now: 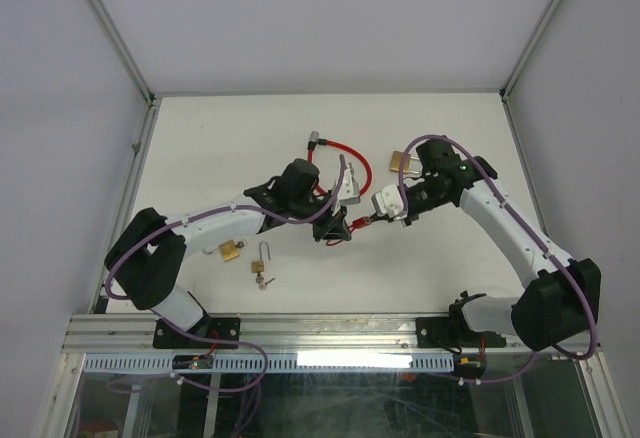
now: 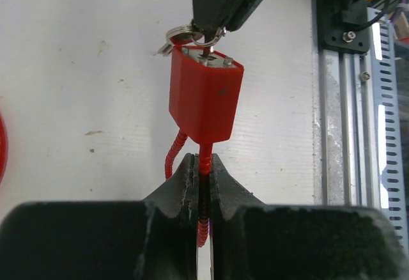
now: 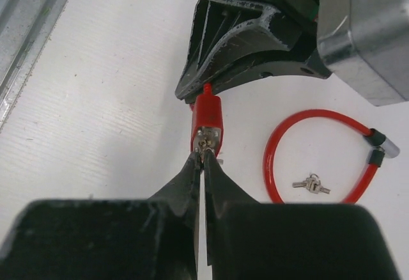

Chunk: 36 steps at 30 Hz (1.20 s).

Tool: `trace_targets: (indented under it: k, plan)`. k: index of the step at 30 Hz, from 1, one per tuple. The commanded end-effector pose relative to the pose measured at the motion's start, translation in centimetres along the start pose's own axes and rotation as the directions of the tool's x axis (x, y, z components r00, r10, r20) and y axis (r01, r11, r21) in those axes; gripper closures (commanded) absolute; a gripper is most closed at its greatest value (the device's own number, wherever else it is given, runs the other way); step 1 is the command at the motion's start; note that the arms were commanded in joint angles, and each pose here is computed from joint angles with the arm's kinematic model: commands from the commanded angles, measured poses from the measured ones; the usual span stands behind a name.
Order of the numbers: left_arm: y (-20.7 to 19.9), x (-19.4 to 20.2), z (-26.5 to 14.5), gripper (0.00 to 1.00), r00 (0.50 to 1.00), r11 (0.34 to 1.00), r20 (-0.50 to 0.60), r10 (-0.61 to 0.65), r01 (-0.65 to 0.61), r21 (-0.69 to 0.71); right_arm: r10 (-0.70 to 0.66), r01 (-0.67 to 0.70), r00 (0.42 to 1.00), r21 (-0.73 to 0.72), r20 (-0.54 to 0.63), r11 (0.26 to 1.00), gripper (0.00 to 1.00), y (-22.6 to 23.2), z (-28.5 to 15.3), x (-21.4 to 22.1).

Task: Lock with the key
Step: Lock the lock.

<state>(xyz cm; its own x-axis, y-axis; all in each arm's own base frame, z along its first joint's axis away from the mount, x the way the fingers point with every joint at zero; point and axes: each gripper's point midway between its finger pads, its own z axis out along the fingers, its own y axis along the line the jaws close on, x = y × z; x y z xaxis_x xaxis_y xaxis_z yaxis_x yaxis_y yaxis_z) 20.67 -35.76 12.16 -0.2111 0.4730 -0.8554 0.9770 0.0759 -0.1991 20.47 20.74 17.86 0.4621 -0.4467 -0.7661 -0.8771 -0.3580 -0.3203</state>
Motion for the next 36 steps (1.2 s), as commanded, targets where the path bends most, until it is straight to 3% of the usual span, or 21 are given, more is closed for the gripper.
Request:
trace_targets:
  k: [1,3,5,8,10,12,15,18,20,22,25,30,36]
  plan:
    - [-2.2,-3.1,-0.2,1.00,0.994,0.984,0.111,0.024,-0.043,0.175,-0.131,0.133,0.991,0.064,-0.037,0.989,1.00,-1.6,-1.3,-0.7]
    - [-2.8,-2.7,-0.3,1.00,0.994,0.964,0.095,-0.060,0.033,0.263,-0.107,0.111,0.994,0.126,-0.037,0.986,1.00,-3.4,-2.3,-1.4]
    - [-2.9,-2.4,-0.4,1.00,0.989,0.943,0.077,-0.130,0.099,0.319,-0.007,0.005,1.000,0.168,0.008,0.986,1.00,-4.8,-3.1,-2.5]
    - [-3.3,-2.4,-0.6,1.00,0.978,0.906,0.045,-0.202,0.169,0.388,0.105,-0.113,0.992,0.120,0.075,0.986,1.00,-4.3,-3.1,-3.5]
    - [-3.8,-2.6,-0.9,1.00,0.975,0.885,0.033,-0.219,0.184,0.428,0.039,-0.042,0.998,0.062,0.059,0.997,1.00,-2.7,-2.8,-3.1]
    - [-4.0,-2.9,-1.0,1.00,0.975,0.878,0.036,-0.217,0.179,0.443,-0.123,0.124,0.992,0.039,-0.019,0.992,1.00,-1.3,-2.7,-1.6]
    - [-2.1,-2.6,-0.2,1.00,0.981,0.932,0.032,-0.190,0.170,0.321,-0.139,0.144,0.987,0.068,-0.077,0.987,1.00,-1.5,-3.0,-0.8]
    - [0.3,-1.9,0.7,1.00,0.991,0.982,-0.002,-0.137,0.136,0.130,0.019,-0.021,0.999,0.052,0.029,0.998,1.00,-2.3,-3.0,-2.7]
    - [1.6,-1.5,1.1,1.00,0.995,0.995,-0.026,-0.094,0.095,0.021,0.038,-0.039,0.995,0.008,0.088,0.999,1.00,-1.5,-2.1,-3.6]
    - [2.2,-1.2,1.0,1.00,0.997,0.997,-0.040,-0.068,0.067,-0.029,0.010,-0.007,0.998,-0.055,0.060,0.998,1.00,0.1,0.0,-3.2]
    - [2.3,-1.1,0.7,1.00,0.998,0.998,-0.040,-0.051,0.049,-0.045,0.013,-0.013,1.000,-0.043,-0.008,0.999,1.00,0.5,1.2,-2.0]
    - [1.7,-1.1,0.2,1.00,0.998,0.998,-0.010,-0.060,0.060,0.002,0.088,-0.088,0.996,0.092,0.007,0.992,1.00,-2.4,-4.0,0.0]
    - [1.7,-1.7,0.6,1.00,0.998,0.997,0.005,-0.064,0.064,0.031,0.088,-0.085,0.994,-0.054,0.061,0.995,1.00,2.2,-0.4,-1.4]
